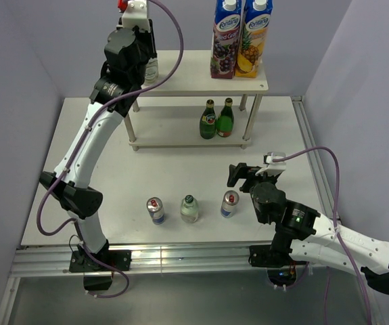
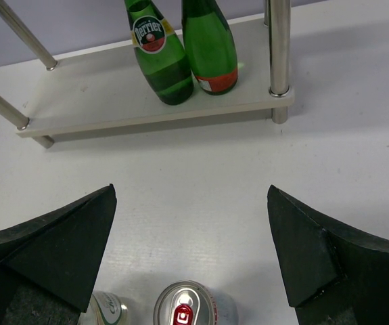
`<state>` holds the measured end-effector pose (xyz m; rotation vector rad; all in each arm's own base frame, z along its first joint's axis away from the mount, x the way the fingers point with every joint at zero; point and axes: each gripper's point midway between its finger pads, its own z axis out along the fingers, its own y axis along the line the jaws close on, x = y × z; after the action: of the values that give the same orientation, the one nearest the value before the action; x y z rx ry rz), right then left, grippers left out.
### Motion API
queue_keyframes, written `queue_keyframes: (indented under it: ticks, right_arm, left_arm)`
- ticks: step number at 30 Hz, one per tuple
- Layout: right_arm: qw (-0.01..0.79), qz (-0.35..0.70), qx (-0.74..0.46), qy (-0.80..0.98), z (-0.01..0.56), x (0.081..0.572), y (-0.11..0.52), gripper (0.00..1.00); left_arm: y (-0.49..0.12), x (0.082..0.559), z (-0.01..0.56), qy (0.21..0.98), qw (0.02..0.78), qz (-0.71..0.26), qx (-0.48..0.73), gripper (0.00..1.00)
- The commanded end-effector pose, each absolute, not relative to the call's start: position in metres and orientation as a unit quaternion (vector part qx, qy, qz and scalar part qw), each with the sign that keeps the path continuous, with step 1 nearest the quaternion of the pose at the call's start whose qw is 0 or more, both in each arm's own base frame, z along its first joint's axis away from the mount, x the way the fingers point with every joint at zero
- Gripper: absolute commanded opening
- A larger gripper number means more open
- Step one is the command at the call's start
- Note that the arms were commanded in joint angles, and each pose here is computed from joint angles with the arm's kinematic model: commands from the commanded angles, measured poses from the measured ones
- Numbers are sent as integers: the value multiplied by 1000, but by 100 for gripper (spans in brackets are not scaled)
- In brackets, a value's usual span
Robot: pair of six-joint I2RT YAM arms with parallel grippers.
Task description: Place and organize the beverage onto the shelf
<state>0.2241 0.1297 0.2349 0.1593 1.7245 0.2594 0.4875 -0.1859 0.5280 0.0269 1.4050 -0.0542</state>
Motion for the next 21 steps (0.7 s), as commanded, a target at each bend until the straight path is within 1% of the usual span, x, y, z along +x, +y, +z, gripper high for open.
queue_keyframes:
  ticks: [1,11,21]
  right_arm:
    - [645,112,87,751,235,224,125,99]
    - [644,110,82,752,235,225,127,99]
    - [643,109,81,754,234,225,127,99]
  left_arm:
    - [-158,450,636,515,853,-68,-38,0]
    - [-141,480,612,521,850,-56,-54,0]
    - [-148,501,574,551,832,-58,-37,0]
